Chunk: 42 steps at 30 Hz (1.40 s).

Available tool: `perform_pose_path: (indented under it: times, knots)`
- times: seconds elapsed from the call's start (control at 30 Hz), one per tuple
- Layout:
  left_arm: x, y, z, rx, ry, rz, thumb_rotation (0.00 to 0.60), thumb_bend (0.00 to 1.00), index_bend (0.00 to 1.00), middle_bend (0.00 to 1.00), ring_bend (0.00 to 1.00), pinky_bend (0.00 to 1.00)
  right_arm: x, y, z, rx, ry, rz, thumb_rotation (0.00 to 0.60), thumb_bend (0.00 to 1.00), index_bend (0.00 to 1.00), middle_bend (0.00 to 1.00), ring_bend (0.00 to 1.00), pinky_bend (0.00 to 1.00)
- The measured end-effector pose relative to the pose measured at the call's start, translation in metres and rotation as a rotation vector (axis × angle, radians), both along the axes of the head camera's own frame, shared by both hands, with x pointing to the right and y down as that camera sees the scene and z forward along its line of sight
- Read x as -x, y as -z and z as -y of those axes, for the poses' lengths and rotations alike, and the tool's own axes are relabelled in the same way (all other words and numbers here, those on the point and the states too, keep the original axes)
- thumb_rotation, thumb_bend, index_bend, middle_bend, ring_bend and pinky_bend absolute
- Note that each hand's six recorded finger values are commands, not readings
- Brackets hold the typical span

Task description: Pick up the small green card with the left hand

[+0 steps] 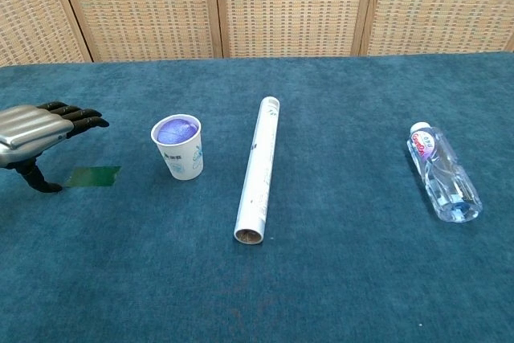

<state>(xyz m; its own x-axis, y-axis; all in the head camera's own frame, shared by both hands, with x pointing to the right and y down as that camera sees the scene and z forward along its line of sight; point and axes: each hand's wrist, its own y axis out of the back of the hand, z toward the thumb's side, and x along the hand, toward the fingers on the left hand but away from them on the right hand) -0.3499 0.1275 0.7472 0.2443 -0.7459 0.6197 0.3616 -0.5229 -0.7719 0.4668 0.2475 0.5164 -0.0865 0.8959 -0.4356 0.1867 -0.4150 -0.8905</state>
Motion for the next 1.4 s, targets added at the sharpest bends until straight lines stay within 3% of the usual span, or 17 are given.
perform_pose_path:
  times: [0.47,1.0,1.1,1.4]
  knots:
    - [-0.006,-0.004,-0.004,-0.004,-0.01,0.001,0.6,0.35,0.0,0.0,0.0,0.0,0.0,0.001,0.0,0.0,0.001,0.001,0.6,0.15,0.0,0.0,0.0,0.0]
    - [-0.01,-0.003,-0.003,-0.001,-0.015,-0.005,0.6,0.36,0.03,0.0,0.0,0.0,0.001,0.002,0.0,-0.011,0.002,0.006,0.6,0.15,0.0,0.0,0.0,0.0]
    - [-0.01,-0.003,-0.004,0.011,-0.017,-0.006,0.6,0.36,0.07,0.0,0.0,0.0,0.001,0.003,0.0,-0.014,0.001,0.008,0.6,0.14,0.0,0.0,0.0,0.0]
    - [-0.006,0.0,-0.003,0.061,-0.014,-0.013,0.6,0.36,0.35,0.0,0.0,0.0,0.001,0.002,0.001,-0.016,0.004,0.008,0.6,0.14,0.0,0.0,0.0,0.0]
